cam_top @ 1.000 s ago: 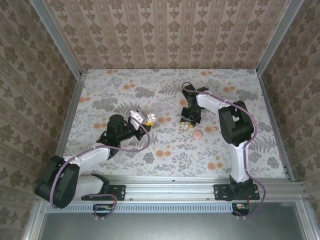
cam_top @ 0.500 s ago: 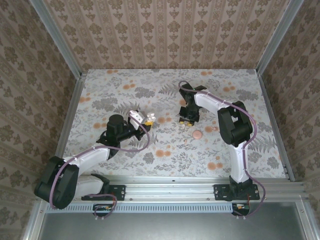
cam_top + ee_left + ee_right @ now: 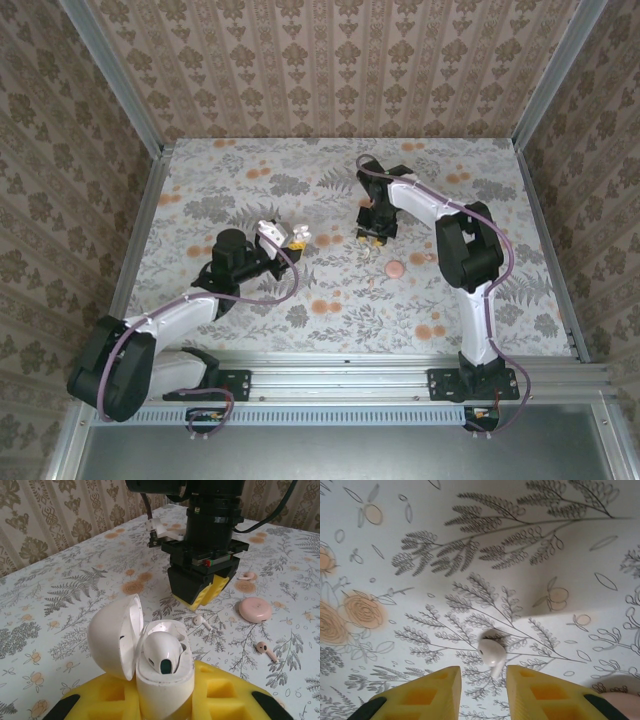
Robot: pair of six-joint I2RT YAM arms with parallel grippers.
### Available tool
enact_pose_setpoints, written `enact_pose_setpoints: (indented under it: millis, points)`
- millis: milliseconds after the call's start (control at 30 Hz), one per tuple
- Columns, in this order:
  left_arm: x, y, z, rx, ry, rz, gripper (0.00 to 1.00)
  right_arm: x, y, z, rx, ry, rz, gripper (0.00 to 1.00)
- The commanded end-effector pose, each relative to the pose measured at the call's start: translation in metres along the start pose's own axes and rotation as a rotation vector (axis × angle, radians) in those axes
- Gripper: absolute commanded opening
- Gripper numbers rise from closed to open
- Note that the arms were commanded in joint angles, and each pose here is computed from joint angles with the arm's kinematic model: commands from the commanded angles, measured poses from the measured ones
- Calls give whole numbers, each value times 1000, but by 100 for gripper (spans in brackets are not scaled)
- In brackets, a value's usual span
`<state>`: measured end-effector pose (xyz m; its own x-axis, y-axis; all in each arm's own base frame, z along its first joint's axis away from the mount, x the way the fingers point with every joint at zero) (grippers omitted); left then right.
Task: Insert the wireless bluetooth earbuds into the charging case
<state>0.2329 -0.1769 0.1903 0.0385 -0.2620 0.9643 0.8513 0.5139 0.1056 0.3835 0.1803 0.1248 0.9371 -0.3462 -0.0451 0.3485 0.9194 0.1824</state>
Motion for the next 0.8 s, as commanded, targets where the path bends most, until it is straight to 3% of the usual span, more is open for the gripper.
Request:
enact_pose_setpoints:
  millis: [0, 767]
  points:
    - [5, -1, 2, 1, -18, -29, 10, 0, -1, -7, -38, 38, 15, 30]
    - [6, -1, 2, 0, -17, -29, 10, -5, -4, -37, -92, 99, 33, 26]
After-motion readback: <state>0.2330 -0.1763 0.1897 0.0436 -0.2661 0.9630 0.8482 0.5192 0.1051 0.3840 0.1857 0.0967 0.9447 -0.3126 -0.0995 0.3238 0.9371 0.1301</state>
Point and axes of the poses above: each hand's point on the last joint's axis, 136 mm out from that joint toward the fingers, its own z axis back along the fingers, its own y axis along the line the jaws close on, x = y × z, the point moved 8 cm from there along z, back along the fingers, and after that the axes turned 4 degrees about -z, right-handed, at the moved point
